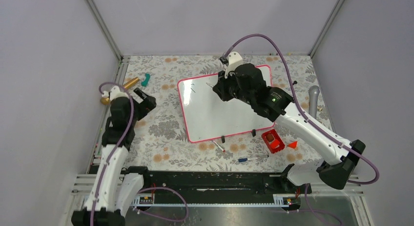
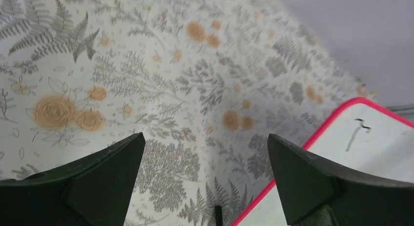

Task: Write a sentence on the whiteboard
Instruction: Hold the whiteboard on the whiteboard stand.

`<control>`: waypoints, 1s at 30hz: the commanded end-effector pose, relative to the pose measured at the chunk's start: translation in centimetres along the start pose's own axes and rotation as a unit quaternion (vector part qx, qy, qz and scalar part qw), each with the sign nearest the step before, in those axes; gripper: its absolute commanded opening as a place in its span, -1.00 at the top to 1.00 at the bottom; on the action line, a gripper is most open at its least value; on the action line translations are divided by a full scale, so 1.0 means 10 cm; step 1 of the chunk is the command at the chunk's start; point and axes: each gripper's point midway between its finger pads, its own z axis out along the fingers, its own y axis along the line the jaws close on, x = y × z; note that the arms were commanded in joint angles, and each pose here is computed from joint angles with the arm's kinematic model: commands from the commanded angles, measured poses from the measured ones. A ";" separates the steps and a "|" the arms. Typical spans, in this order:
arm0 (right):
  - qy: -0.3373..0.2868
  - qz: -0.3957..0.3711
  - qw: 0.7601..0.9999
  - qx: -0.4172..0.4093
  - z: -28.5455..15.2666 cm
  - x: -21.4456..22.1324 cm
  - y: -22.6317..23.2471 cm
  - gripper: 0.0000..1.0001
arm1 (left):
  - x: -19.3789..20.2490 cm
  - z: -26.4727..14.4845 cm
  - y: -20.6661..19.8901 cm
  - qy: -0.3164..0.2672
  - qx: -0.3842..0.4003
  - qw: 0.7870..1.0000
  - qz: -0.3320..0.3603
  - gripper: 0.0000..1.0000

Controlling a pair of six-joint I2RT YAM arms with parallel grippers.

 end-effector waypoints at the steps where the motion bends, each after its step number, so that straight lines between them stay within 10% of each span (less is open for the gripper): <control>1: -0.028 0.009 0.999 -0.013 -0.14 -0.14 0.06 1.00 | 0.11 0.13 -0.06 0.117 -0.041 0.992 0.033 -0.98; 17: 0.002 0.016 0.999 -0.030 -0.04 -0.01 0.14 1.00 | 0.52 0.92 -0.62 0.274 0.035 0.961 0.014 -0.51; 30: 0.027 0.020 0.999 -0.034 0.03 0.05 0.18 1.00 | 0.53 0.45 -0.61 0.160 0.122 0.979 -0.038 -0.98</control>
